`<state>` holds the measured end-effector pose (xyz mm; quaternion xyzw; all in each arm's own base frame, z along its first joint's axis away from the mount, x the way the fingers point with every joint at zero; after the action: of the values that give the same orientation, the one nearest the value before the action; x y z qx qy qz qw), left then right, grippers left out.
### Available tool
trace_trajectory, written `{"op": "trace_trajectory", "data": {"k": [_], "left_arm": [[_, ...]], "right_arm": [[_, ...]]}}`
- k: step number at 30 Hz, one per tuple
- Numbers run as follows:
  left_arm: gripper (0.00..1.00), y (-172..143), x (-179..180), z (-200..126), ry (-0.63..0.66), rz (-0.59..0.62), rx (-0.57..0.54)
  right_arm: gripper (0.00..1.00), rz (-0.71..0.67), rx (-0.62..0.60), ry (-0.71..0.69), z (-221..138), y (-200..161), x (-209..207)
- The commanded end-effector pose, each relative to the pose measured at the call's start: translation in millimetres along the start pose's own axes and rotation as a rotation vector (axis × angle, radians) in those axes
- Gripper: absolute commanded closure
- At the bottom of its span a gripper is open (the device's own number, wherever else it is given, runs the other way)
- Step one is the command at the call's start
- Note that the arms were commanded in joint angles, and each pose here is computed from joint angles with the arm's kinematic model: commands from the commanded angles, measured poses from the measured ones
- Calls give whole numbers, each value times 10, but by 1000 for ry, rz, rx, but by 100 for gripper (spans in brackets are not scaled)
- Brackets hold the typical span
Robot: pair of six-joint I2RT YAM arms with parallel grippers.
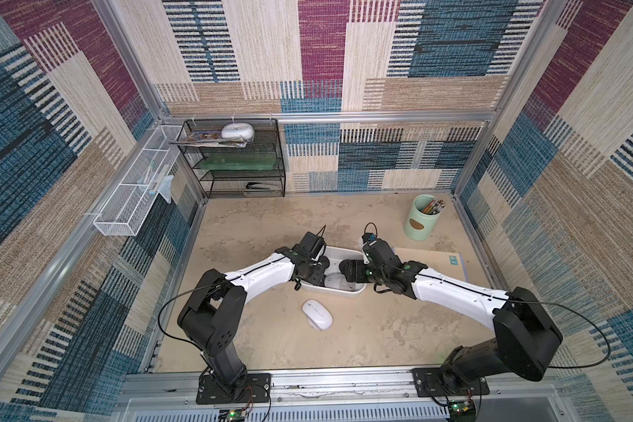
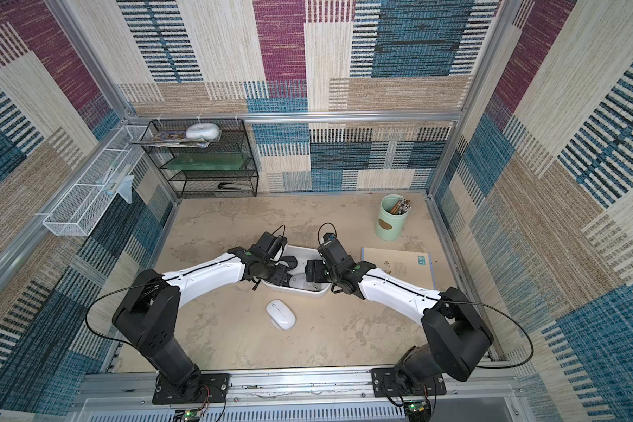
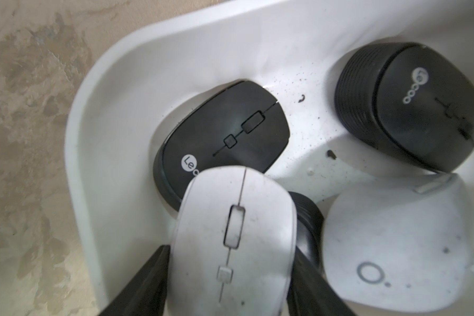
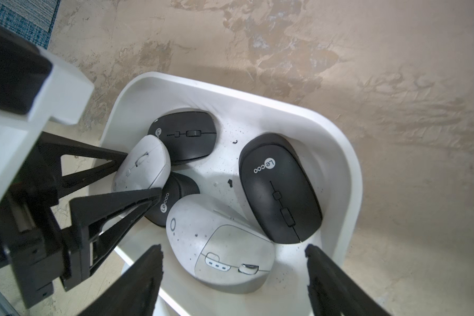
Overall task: Take out the mouse from the storage box
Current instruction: Pick up the mouse from the storage box.
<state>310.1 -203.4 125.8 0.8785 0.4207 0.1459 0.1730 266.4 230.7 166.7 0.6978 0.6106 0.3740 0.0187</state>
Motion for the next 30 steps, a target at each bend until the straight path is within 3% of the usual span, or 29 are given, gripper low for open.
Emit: {"op": "trace_trajectory", "data": {"k": [1, 9, 15, 24, 30], "left_arm": [[34, -34, -45, 29, -39, -11, 25], [30, -6, -70, 92, -56, -20, 38], [38, 25, -60, 27, -35, -34, 12], [47, 96, -23, -313, 11, -104, -105], [51, 13, 129, -633, 122, -214, -134]], "right_arm": [[15, 6, -17, 12, -21, 40, 39], [15, 9, -18, 8, -29, 35, 27], [16, 6, -25, 9, -44, 53, 40], [15, -2, -28, -4, -67, 63, 32], [16, -31, -18, 3, -96, 69, 63]]}}
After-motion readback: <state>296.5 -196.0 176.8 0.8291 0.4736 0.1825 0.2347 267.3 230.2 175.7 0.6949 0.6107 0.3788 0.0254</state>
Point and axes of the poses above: each gripper's point midway between its finger pads, its own z axis out along the fingers, its own x axis along the line the jaws close on, y = z × x, the point moved 7 cm from there along -z, back along the fingers, and after that the axes turned 14 degrees about z, right-handed, at the moved point
